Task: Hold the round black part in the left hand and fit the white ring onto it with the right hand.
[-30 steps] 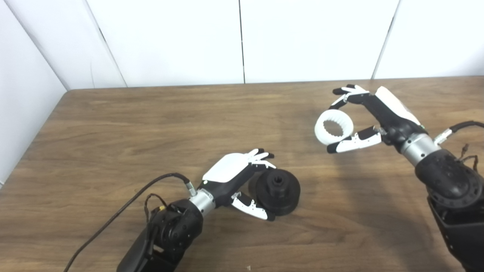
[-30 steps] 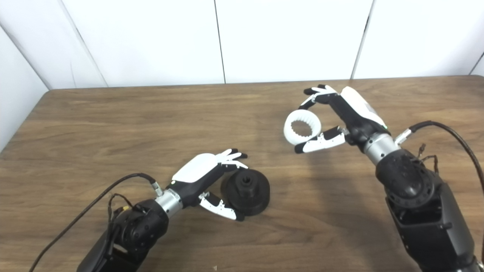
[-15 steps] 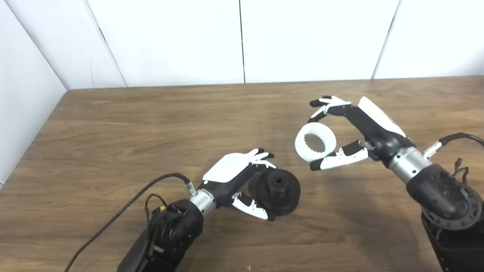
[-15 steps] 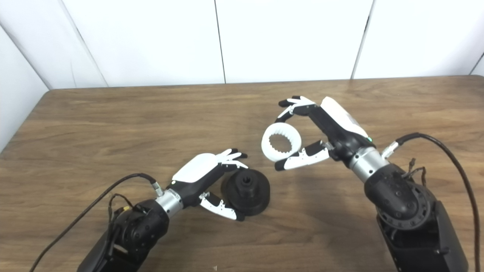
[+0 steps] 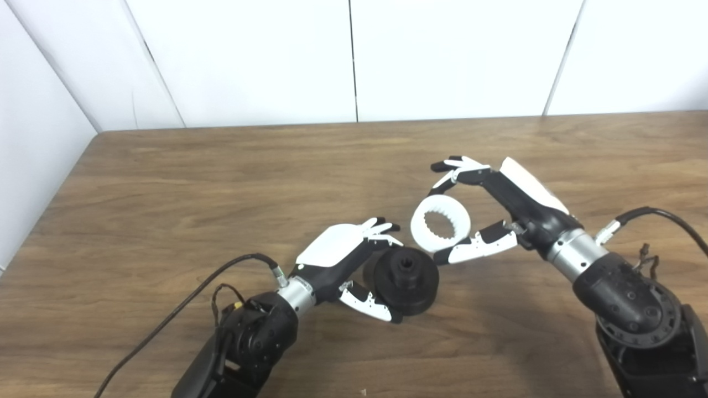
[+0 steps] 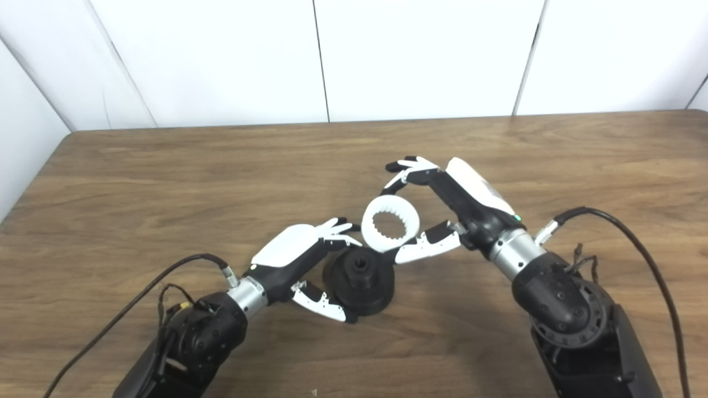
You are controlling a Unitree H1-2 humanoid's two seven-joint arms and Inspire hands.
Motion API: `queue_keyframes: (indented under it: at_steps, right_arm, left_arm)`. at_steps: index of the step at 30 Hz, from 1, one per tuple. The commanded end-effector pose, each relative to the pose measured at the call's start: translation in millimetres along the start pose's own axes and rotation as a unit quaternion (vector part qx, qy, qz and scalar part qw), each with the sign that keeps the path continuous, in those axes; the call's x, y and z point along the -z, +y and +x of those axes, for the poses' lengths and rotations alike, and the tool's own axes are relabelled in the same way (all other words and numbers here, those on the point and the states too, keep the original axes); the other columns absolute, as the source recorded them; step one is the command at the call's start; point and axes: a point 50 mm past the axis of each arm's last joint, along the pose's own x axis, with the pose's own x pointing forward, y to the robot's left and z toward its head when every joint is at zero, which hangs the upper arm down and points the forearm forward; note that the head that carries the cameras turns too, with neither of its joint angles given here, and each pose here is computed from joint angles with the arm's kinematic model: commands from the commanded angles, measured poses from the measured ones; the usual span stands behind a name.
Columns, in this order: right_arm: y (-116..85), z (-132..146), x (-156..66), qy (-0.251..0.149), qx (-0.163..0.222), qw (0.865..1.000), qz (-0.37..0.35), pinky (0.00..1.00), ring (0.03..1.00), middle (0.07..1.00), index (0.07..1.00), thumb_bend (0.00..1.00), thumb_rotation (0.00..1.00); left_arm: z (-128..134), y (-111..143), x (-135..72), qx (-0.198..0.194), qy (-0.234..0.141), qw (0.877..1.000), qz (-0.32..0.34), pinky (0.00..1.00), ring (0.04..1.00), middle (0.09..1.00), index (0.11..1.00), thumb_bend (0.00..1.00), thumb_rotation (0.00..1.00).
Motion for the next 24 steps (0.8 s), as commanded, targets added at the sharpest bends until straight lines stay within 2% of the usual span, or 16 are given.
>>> queue_keyframes:
  at_steps: [1,13,24]
  right_arm:
    - [-4.7,5.4,-11.8,-0.034,0.009,0.999,-0.011,0.87,0.954,0.873,0.491,0.52,0.16]
    - [6.1,13.8,-9.8,-0.029,-0.009,1.000,0.001,0.89,0.973,0.880,0.492,0.52,0.16]
    - [20.6,16.5,-6.4,-0.031,-0.040,0.999,0.001,0.88,0.977,0.876,0.491,0.52,0.16]
  left_arm:
    - [-4.7,-7.0,6.0,0.027,0.021,0.999,0.003,0.94,1.000,0.955,0.664,0.72,0.27]
    - [-4.4,-7.0,2.9,0.026,0.018,0.999,0.004,0.94,1.000,0.953,0.665,0.72,0.28]
    - [-2.9,-5.7,1.7,0.026,0.022,0.999,0.008,0.94,1.000,0.951,0.669,0.72,0.28]
